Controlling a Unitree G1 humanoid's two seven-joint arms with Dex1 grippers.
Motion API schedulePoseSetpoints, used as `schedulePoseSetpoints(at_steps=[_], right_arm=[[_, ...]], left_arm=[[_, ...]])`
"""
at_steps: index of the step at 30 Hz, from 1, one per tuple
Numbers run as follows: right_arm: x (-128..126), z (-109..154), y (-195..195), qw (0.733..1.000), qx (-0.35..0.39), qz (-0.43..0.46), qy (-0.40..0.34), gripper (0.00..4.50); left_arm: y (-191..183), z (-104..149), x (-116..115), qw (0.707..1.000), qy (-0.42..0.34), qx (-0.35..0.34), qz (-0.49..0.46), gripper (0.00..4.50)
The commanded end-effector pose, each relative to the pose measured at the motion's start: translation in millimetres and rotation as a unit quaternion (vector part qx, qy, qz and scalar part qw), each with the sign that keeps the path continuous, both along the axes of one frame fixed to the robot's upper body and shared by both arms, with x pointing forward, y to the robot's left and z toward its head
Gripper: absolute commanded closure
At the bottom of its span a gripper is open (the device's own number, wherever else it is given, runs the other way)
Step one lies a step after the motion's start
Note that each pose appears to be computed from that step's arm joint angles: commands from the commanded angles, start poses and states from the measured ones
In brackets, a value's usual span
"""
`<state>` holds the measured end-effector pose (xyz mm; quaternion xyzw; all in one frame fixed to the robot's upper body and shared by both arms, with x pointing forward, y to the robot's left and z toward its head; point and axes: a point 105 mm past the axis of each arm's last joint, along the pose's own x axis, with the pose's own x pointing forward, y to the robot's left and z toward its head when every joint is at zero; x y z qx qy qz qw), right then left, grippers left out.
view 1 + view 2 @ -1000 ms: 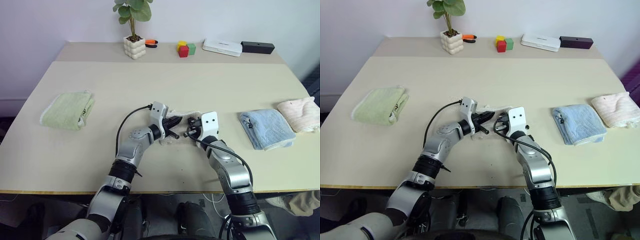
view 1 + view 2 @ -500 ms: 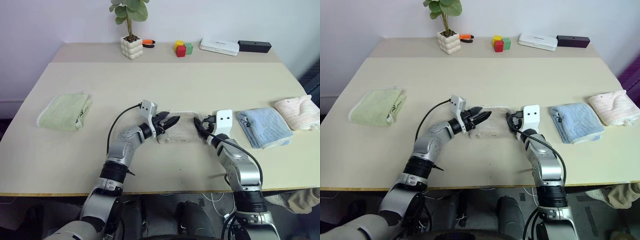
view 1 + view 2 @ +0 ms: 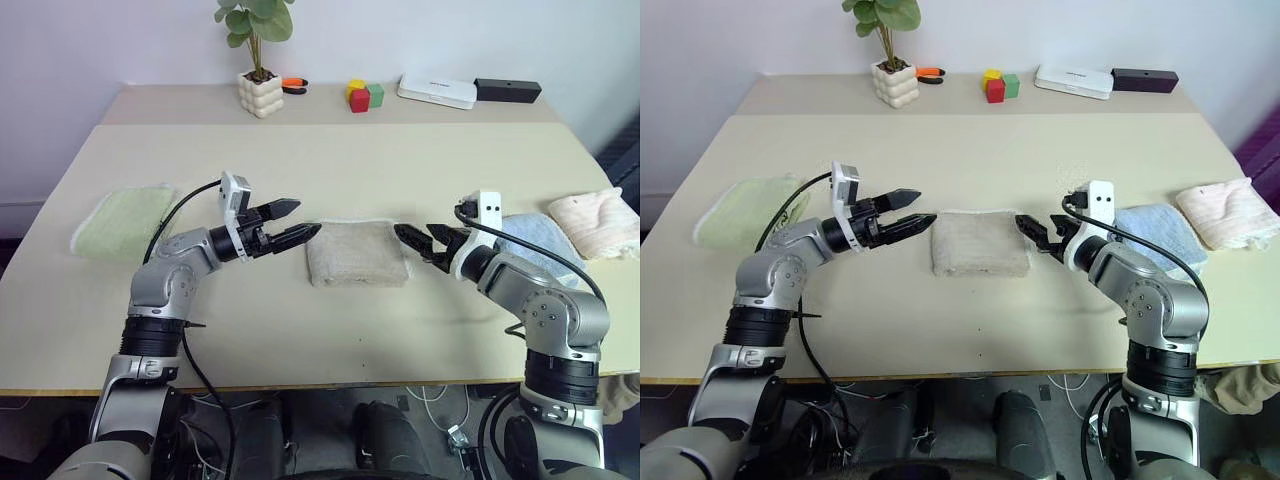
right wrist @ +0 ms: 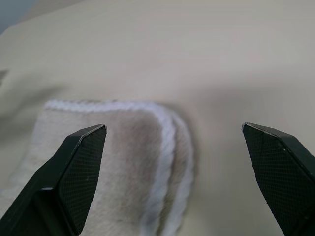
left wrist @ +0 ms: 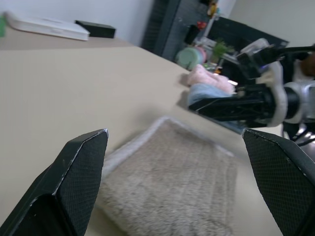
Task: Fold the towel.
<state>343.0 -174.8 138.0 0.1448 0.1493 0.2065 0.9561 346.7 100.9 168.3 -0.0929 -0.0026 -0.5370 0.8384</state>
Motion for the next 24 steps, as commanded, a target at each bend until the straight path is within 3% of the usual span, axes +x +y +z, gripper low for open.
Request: schedulePoseSetpoints(at_steps=[1, 4, 6, 16, 24], right_arm=[[-4, 3, 4, 1.0, -0.007, 0.015, 0.005, 0.01], [-11, -23, 16, 0.996, -0.004, 0.03, 0.085, 0.01], [-15, -27, 20, 0.994, -0.007, 0.04, 0.101, 0.01], [-14, -22, 31, 0.992, 0.029, 0.051, 0.11, 0.01], [-18, -33, 43, 0.988, 0.043, 0.061, 0.138, 0.01]], left_arm=[[13, 18, -18, 0.998, -0.026, -0.005, -0.064, 0.02], [62, 32, -48, 0.987, -0.055, 0.04, -0.146, 0.02], [70, 34, -50, 0.986, -0.054, 0.047, -0.152, 0.02], [69, 37, -54, 0.985, -0.056, 0.031, -0.159, 0.02], [69, 33, -54, 0.985, -0.052, 0.034, -0.16, 0.02]])
